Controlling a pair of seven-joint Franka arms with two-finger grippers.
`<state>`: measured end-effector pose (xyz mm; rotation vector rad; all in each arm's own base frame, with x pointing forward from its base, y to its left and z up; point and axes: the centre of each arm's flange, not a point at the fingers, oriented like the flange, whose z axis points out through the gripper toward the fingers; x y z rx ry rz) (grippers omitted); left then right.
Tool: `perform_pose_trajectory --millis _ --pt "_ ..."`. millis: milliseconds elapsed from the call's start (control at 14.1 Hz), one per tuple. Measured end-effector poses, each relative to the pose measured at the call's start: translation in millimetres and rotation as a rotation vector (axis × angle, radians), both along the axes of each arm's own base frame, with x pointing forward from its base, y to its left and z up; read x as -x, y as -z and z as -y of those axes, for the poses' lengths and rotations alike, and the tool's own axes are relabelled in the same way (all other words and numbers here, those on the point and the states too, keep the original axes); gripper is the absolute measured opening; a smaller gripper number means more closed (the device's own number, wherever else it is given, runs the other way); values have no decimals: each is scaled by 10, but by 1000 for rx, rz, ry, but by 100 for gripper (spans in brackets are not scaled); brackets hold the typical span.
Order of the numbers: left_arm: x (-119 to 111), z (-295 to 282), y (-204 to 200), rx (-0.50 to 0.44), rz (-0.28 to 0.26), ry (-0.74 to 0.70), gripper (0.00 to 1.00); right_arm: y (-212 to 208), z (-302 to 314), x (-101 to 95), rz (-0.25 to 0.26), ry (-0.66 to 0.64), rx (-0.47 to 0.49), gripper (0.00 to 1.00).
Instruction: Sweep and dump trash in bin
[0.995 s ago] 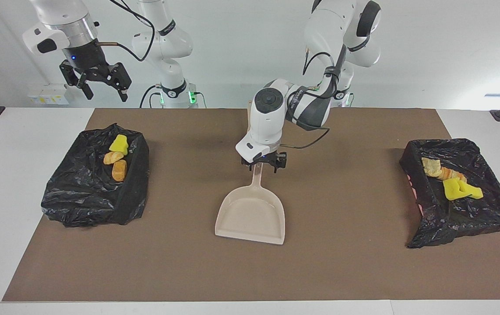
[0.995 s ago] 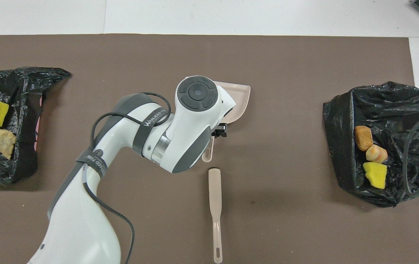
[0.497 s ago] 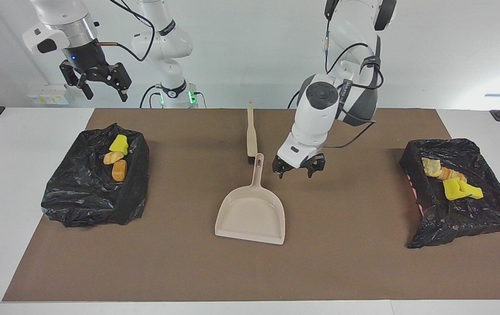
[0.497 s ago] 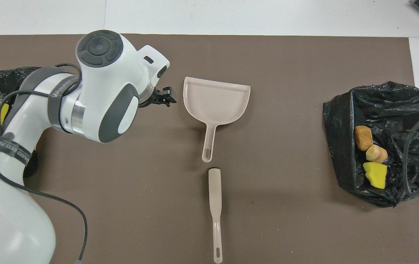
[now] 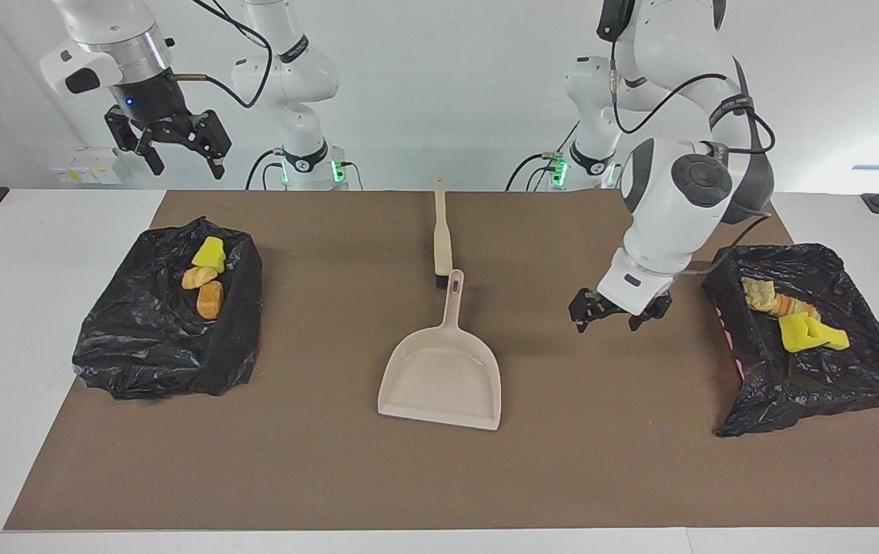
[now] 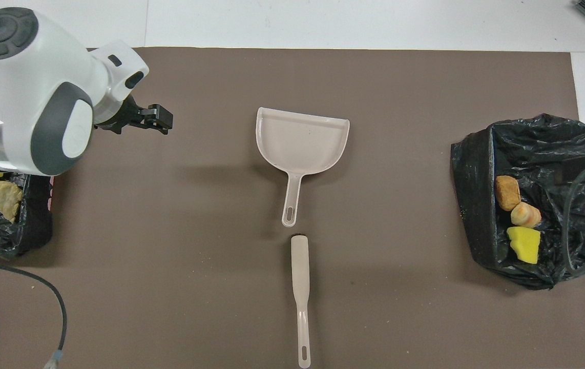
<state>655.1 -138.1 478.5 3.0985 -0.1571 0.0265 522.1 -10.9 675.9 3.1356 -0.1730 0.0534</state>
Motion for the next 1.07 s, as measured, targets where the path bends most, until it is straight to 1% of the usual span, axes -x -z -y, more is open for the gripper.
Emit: perform_pose_trajectory --millis 213,355,711,924,1066 --pt "-25 -623 -165 0 4 43 100 0 0 0 0 0 0 100" --pt "-19 -918 -249 1 10 35 100 0 0 0 0 0 0 100" --pt "51 -1105 -378 -1 3 42 100 0 0 0 0 0 0 100" --pt "105 -1600 -498 -3 10 16 100 0 0 0 0 0 0 100" --pt "126 -1805 -518 -2 11 -12 100 0 0 0 0 0 0 100"
